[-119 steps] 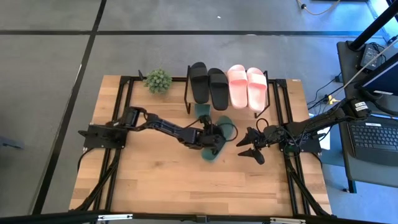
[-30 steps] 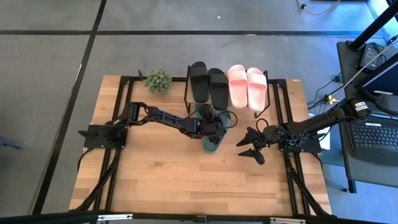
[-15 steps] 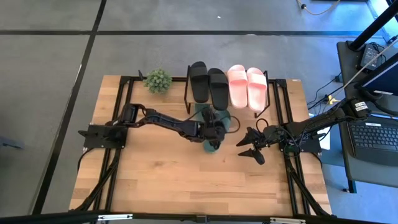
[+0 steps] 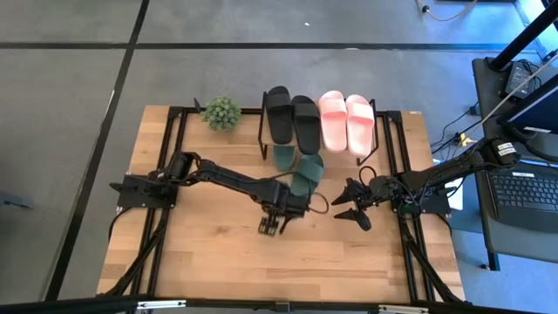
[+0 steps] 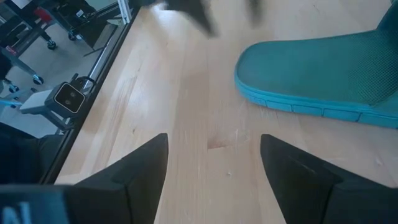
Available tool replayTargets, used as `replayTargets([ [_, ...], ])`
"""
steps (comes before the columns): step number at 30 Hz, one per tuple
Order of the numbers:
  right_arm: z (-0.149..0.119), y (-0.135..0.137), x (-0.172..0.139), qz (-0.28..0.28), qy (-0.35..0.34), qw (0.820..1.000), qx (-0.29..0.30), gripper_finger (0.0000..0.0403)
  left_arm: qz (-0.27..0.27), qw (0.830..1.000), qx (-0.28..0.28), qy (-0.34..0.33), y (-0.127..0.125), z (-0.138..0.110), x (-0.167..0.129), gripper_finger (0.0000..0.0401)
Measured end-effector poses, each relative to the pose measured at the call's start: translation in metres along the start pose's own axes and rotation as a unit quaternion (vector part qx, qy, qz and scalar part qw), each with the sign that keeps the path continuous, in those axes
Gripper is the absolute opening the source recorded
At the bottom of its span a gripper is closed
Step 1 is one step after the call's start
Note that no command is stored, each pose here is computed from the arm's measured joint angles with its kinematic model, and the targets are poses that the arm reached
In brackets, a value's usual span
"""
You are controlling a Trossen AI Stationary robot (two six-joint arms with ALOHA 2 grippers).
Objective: Pick and place slides into the shelf
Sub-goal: Put the green slide under the shelf
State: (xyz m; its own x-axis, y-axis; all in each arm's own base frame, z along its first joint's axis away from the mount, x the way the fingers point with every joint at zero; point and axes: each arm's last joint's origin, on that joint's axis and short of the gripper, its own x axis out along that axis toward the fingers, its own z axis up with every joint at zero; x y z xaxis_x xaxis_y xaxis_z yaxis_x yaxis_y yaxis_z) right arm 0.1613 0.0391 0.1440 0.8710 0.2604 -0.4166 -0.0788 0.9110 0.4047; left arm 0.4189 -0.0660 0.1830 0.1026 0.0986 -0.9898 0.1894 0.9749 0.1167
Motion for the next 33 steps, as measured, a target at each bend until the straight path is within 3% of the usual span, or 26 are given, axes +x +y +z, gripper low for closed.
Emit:
replayTargets([
  [2,0.000,0.000,0.000,0.000,0.000,1.000,-0.002,0.0255,-0.069,0.997,0.036,-0.018,-0.009,0.002,0.001,0.0284],
  [4,0.000,0.000,0.000,0.000,0.000,1.000,-0.010,0.0256,-0.093,0.993,0.059,-0.033,-0.015,0.004,0.004,0.0284],
  [8,0.000,0.000,0.000,0.000,0.000,1.000,-0.011,0.0256,-0.064,0.995,0.053,-0.056,-0.012,0.006,0.012,0.0284],
  [15,0.000,0.000,0.000,-0.001,0.002,1.000,-0.011,0.0255,-0.063,0.994,0.037,-0.076,0.000,0.006,0.023,0.0284],
  [28,0.000,0.000,0.000,-0.001,0.002,1.000,-0.012,0.0255,-0.038,0.985,0.012,-0.165,0.023,0.022,0.022,0.0284],
  [33,0.000,0.000,0.000,-0.001,0.002,1.000,-0.012,0.0255,0.001,0.986,-0.009,-0.168,0.039,0.022,0.023,0.0284],
])
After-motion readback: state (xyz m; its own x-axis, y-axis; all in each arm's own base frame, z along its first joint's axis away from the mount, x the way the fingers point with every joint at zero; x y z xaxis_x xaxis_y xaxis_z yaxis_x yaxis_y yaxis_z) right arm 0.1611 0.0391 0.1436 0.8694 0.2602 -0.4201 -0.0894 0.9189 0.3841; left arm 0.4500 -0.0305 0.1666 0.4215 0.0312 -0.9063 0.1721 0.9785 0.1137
